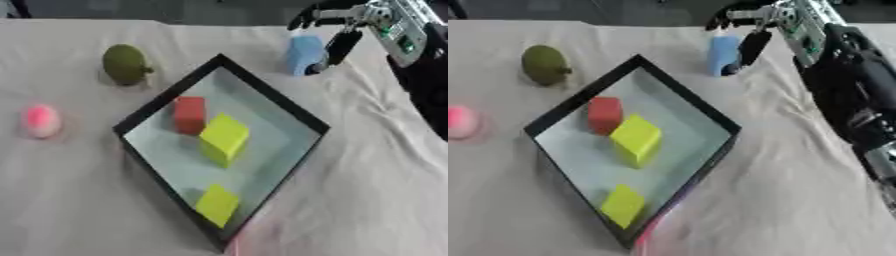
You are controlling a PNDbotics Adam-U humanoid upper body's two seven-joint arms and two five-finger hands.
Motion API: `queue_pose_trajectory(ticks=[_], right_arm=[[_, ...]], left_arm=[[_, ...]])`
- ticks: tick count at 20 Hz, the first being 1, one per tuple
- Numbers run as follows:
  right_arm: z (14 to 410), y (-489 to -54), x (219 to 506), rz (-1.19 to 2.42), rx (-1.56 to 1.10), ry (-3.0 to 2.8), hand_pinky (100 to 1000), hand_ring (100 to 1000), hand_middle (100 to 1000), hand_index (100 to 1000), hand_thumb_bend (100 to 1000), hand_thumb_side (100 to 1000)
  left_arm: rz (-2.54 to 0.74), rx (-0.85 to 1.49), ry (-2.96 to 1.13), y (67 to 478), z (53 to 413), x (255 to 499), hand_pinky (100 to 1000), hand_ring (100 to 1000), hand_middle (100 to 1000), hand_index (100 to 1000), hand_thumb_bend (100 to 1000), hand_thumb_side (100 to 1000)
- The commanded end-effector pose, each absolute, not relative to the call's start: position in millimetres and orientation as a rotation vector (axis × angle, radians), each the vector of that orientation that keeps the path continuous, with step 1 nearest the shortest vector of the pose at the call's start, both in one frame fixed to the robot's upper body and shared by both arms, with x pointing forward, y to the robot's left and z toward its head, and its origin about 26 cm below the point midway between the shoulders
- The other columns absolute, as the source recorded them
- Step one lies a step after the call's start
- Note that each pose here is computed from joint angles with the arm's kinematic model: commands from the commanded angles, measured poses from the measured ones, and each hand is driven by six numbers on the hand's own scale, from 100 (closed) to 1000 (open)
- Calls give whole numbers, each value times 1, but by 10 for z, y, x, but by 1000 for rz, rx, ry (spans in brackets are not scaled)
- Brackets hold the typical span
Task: Pick up objects on the table and place them in the box.
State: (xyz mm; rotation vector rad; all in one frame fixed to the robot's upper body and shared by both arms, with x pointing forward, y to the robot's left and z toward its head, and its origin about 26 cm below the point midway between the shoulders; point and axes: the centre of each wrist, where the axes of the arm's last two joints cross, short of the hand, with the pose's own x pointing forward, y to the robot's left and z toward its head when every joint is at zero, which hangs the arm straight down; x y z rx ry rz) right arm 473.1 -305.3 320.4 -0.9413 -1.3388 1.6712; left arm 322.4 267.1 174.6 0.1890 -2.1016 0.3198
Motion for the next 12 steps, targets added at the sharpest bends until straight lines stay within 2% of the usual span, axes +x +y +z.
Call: queue_pose_trajectory(ticks=[1,7,12], right_arm=[[3440,-3204,4667,1629,-1044,-1333,898,926,899,915,537,177],[3372,-3305,4697,1607,-1063,-1261,898,927,896,915,547,159],[3331,-3334,4712,1620,-1053,-1221,894,920,887,911,514,158]], left_arm=[[304,177,-2138,2667,1852,3206,789,839,799,824,312,648],[299,164,-2156,2641,1908,3216,789,839,800,822,311,648],[294,154,-2164,2622,1932,3222,790,839,799,818,308,646]])
